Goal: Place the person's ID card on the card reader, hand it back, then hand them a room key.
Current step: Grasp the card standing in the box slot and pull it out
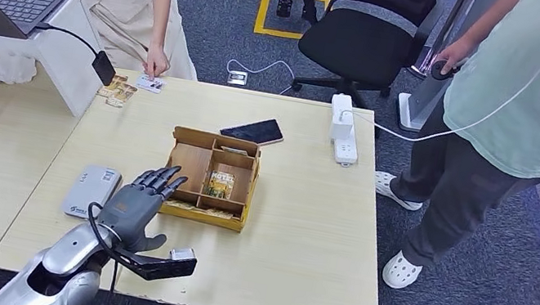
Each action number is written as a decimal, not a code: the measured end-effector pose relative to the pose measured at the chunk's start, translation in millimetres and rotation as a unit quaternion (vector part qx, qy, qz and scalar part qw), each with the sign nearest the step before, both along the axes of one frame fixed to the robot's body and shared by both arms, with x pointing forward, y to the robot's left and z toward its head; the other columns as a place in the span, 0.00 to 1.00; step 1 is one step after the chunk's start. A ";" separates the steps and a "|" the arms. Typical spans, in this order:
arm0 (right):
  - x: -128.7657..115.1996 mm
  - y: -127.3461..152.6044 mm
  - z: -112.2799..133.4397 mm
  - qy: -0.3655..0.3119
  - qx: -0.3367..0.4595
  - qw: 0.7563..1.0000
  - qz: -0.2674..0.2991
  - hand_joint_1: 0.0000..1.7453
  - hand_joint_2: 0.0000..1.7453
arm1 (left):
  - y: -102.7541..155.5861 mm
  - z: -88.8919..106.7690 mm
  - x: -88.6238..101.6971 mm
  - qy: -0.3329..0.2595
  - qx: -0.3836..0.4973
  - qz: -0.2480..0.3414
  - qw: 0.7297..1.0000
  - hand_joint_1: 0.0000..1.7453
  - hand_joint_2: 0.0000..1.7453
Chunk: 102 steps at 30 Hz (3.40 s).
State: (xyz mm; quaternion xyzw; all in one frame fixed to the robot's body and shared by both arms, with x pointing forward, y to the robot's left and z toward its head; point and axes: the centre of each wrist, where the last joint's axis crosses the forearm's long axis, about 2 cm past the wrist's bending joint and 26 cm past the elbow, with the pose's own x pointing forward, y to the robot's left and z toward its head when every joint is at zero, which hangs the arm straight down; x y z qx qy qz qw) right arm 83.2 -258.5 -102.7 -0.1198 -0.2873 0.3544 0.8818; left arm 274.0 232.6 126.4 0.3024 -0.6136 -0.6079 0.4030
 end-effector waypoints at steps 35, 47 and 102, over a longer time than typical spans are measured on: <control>0.0 -0.3 0.0 0.000 0.000 1.000 -0.003 0.00 1.00 | -4.6 -5.4 -2.2 -0.001 0.005 0.012 1.000 0.00 1.00; 0.3 -0.1 0.1 0.000 0.000 1.000 -0.002 0.00 1.00 | -9.2 -9.0 -2.3 0.007 0.002 0.014 1.000 0.00 1.00; -0.1 0.1 0.0 0.001 -0.001 1.000 0.000 0.00 1.00 | -10.9 -10.1 -2.7 0.000 0.012 0.023 1.000 1.00 1.00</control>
